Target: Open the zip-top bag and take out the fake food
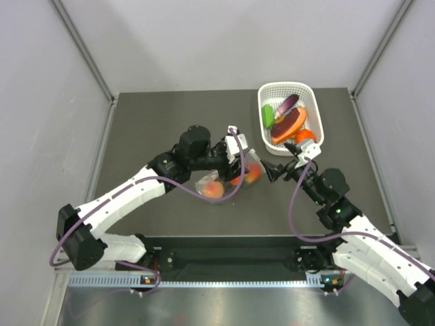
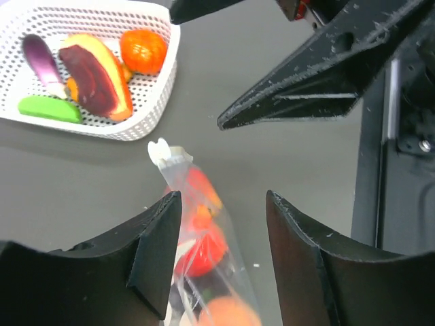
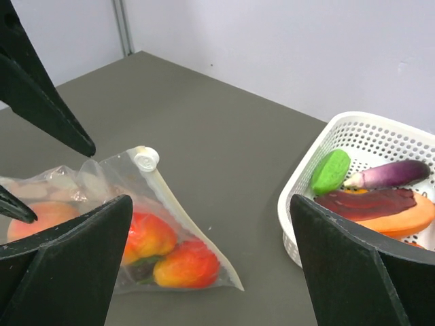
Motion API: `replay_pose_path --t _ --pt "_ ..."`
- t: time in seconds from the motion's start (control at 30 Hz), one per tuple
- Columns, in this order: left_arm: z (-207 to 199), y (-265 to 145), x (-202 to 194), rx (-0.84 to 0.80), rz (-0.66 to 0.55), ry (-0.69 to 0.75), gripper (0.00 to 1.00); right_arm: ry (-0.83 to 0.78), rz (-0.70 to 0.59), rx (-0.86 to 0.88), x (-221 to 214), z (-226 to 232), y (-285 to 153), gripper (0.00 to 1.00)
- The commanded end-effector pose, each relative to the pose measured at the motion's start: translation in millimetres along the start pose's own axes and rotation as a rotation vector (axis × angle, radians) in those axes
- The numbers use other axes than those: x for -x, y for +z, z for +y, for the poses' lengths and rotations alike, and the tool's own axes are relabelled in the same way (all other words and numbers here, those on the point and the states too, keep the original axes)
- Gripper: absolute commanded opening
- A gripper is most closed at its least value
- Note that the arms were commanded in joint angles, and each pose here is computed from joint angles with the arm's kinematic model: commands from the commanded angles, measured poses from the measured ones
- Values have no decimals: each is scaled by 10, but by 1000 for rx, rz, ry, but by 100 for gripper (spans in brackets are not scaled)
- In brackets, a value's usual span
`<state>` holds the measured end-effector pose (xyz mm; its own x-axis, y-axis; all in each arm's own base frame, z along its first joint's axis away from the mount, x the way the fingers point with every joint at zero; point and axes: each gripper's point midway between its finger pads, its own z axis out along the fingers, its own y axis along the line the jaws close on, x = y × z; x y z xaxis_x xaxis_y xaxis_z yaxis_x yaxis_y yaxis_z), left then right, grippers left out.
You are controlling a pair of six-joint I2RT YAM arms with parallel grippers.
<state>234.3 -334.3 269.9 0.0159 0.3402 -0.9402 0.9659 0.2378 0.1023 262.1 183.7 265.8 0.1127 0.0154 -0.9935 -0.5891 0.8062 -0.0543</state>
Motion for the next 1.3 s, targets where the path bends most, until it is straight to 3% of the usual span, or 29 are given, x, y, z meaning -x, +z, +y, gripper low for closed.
replay_pose_path --t 0.0,0.23,0.4,0.43,0.47,0.5,0.53,0.63,0.77,0.97,1.27 --pt "318 43 147 212 -57 -24 58 -8 -83 -18 237 -19 -27 100" --pt "491 170 -152 367 66 -92 63 -3 -87 -29 232 -37 -61 100" --pt "447 273 -282 342 80 -89 61 -10 -101 -25 250 -34 -77 100" --pt "446 300 -287 333 77 -74 57 -12 -103 -19 263 -25 -68 100" --pt "429 319 -310 319 81 -65 46 -15 -105 -3 277 1 -60 100" --pt "416 333 -328 307 85 -53 25 -17 -95 7 261 14 -33 100" --pt "405 356 -363 292 97 -27 14 -17 -94 16 276 29 -19 100" --pt "417 350 -376 273 118 35 0 -21 -81 48 316 80 37 100" --pt "391 208 -194 170 70 102 0 -38 -90 94 432 148 68 100" --pt "534 -291 511 24 -88 168 0 -77 -135 178 728 276 84 100" --pt "362 -521 657 -203 -87 246 0 -111 -120 380 856 550 246 100"
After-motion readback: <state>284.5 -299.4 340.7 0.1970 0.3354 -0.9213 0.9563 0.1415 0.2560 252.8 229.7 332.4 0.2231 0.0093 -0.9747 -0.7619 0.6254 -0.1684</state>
